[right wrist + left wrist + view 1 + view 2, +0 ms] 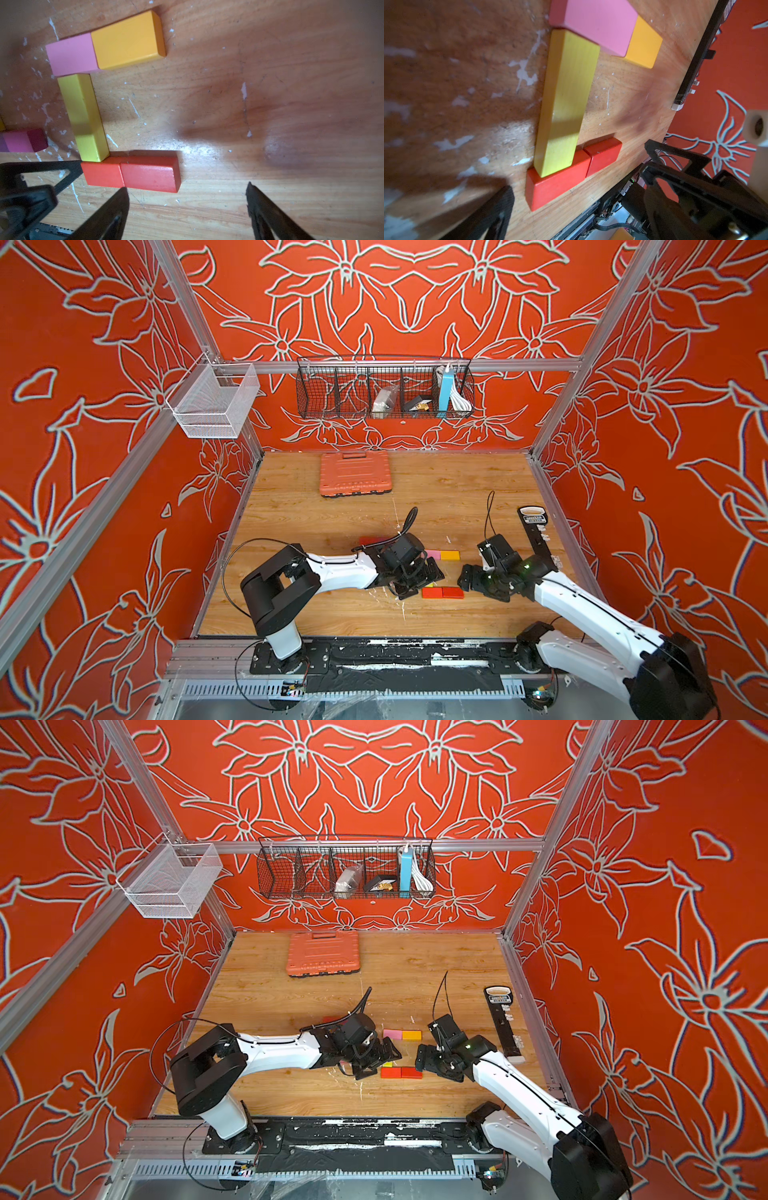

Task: Assemble the letter c with building blocks
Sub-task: Assemble the building block at the center of the board.

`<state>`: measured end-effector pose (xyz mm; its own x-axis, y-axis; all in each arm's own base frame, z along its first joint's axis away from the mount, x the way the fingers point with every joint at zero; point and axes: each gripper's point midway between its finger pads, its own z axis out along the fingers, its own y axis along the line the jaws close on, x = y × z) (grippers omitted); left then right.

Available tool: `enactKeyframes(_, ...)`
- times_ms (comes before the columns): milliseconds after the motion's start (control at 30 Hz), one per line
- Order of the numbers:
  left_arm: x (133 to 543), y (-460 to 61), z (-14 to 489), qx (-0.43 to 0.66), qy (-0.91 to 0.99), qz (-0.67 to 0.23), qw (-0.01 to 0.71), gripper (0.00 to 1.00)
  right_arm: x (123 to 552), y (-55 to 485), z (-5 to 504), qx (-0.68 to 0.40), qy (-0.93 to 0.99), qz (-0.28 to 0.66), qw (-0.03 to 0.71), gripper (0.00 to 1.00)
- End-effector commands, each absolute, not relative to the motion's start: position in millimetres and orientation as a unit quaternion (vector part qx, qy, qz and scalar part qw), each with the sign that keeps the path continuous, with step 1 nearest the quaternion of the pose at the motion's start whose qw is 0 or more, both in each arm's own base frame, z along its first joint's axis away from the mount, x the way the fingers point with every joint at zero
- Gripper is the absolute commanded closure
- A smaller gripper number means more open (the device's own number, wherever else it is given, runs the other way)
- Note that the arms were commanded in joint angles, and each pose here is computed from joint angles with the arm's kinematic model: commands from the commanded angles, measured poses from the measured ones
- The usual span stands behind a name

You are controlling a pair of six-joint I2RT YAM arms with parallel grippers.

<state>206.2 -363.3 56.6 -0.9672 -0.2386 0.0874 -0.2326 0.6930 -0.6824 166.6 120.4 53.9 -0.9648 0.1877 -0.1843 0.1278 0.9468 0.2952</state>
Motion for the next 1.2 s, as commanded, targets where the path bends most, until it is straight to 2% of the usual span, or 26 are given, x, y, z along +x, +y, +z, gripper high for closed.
enactKeyframes(0,207.2,-371.8,59.5,-0.126,0.916,-0.381,0.002,0.01,162.5,117.9,49.2,0.091,0.981,0.141,0.097,0.10)
enactKeyframes(1167,208.7,-379.7,55.4,-0.124,0.914,-0.385,-0.005,0.02,160.3,117.6,45.7,0.095,0.981,0.142,0.093,0.10)
